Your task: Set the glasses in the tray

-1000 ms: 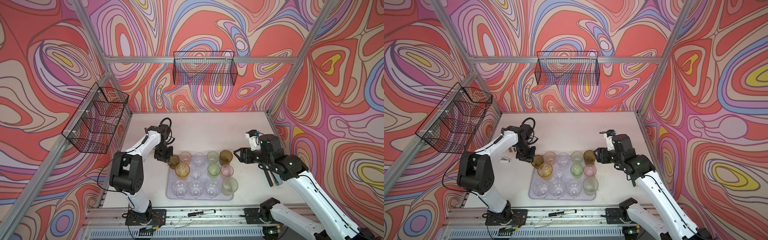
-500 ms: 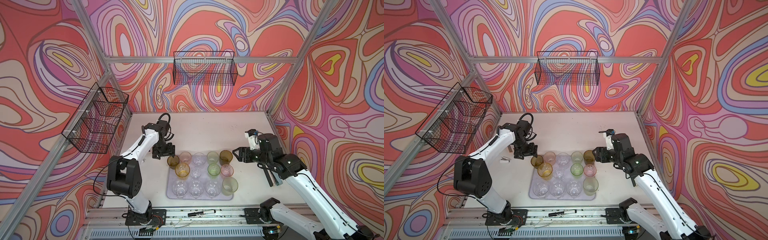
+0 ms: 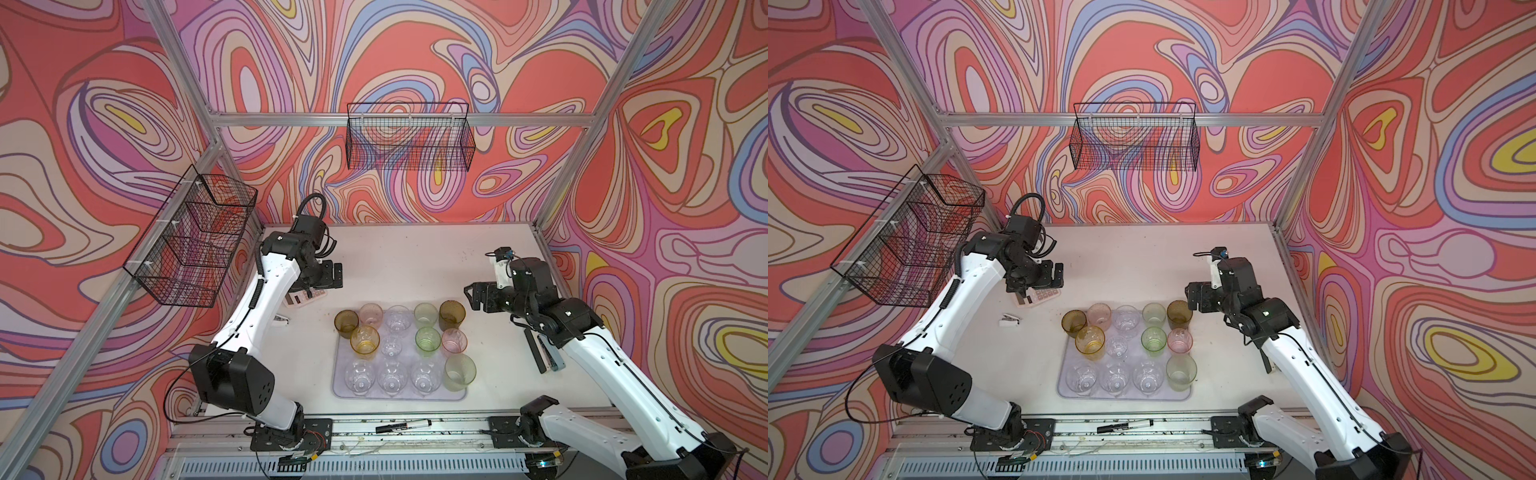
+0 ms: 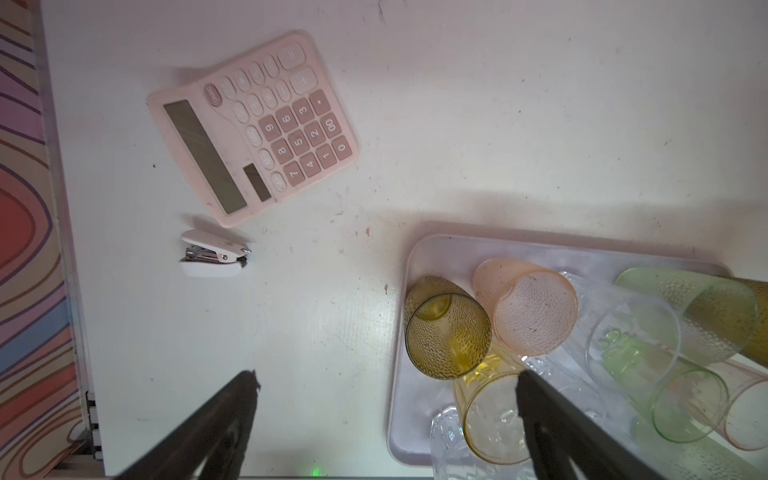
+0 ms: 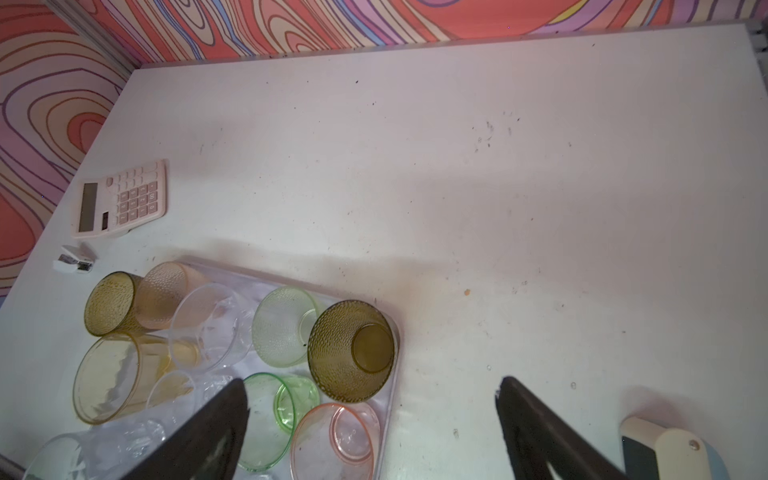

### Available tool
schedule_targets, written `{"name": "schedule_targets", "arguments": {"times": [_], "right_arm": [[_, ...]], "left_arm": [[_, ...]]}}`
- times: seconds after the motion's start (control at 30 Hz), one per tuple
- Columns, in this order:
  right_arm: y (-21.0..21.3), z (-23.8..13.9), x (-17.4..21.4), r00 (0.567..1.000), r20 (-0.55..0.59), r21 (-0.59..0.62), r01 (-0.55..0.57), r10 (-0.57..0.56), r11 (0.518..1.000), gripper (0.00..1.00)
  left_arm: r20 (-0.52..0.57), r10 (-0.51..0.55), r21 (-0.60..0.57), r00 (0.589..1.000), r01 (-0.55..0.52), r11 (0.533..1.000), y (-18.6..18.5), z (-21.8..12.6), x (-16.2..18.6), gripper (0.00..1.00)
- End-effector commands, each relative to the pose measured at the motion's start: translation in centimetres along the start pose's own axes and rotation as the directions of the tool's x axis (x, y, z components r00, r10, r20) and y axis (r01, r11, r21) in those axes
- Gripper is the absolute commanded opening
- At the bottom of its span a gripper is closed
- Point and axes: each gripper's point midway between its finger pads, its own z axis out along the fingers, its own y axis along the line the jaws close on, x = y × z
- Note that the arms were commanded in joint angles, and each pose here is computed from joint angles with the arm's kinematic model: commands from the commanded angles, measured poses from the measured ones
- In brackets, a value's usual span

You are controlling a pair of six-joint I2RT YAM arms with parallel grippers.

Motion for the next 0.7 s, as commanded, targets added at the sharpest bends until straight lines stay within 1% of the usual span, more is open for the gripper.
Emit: {"name": "schedule_targets", "arguments": {"times": [0.0, 0.07, 0.17, 0.23, 0.27, 0.37, 0.43, 0.53, 0.6, 0.67], "right_arm": [[-0.8, 0.4, -3.2, 0.994, 0.093, 0.071, 0.055, -0.061, 0.996, 0.98], [-1.3, 1.2, -4.1, 0.990, 0.117, 0.110, 0.071, -0.084, 0.991, 0.98], [-2.2, 2.4, -5.1, 0.983, 0.139, 0.164, 0.095, -0.119, 0.982, 0.98], [-3.1, 3.0, -5.8, 0.982, 0.155, 0.183, 0.083, -0.112, 0.980, 0.98], [-3.7, 3.4, -6.1, 0.981, 0.168, 0.189, 0.069, -0.101, 0.980, 0.99], [-5.9, 4.4, -6.9, 0.975, 0.215, 0.170, 0.012, -0.049, 0.985, 0.98], [-8.1, 5.1, -7.2, 0.969, 0.245, 0.182, -0.042, -0.004, 0.982, 0.98], [-10.8, 6.1, -6.9, 0.955, 0.295, 0.213, -0.087, 0.020, 0.973, 0.98], [-12.2, 6.6, -6.6, 0.944, 0.329, 0.232, -0.100, 0.019, 0.968, 0.98], [-13.0, 7.3, -6.1, 0.939, 0.344, 0.251, -0.088, -0.004, 0.964, 0.98]], "left_arm": [[0.153, -0.024, 0.007, 0.988, 0.023, 1.000, 1.9, -2.3, -2.0, 1.00], [0.229, -0.081, 0.048, 0.970, 0.072, 0.996, 3.5, -2.1, -3.1, 1.00], [0.308, -0.136, 0.045, 0.941, 0.129, 0.991, 5.7, -1.4, -3.8, 1.00], [0.367, -0.115, 0.007, 0.923, 0.121, 0.993, 6.6, -1.1, -4.5, 1.00], [0.406, -0.107, -0.027, 0.908, 0.129, 0.991, 7.4, -0.8, -4.8, 1.00], [0.489, -0.088, -0.067, 0.868, 0.138, 0.988, 8.6, 0.0, -5.4, 1.00], [0.526, -0.074, -0.074, 0.847, 0.132, 0.988, 8.9, 1.0, -5.4, 1.00], [0.570, -0.054, -0.086, 0.820, 0.125, 0.988, 9.5, 2.7, -5.5, 1.00], [0.601, -0.057, -0.082, 0.797, 0.132, 0.988, 10.0, 3.8, -5.7, 1.00], [0.608, -0.087, -0.056, 0.789, 0.152, 0.987, 10.5, 4.9, -5.7, 1.00]]}}
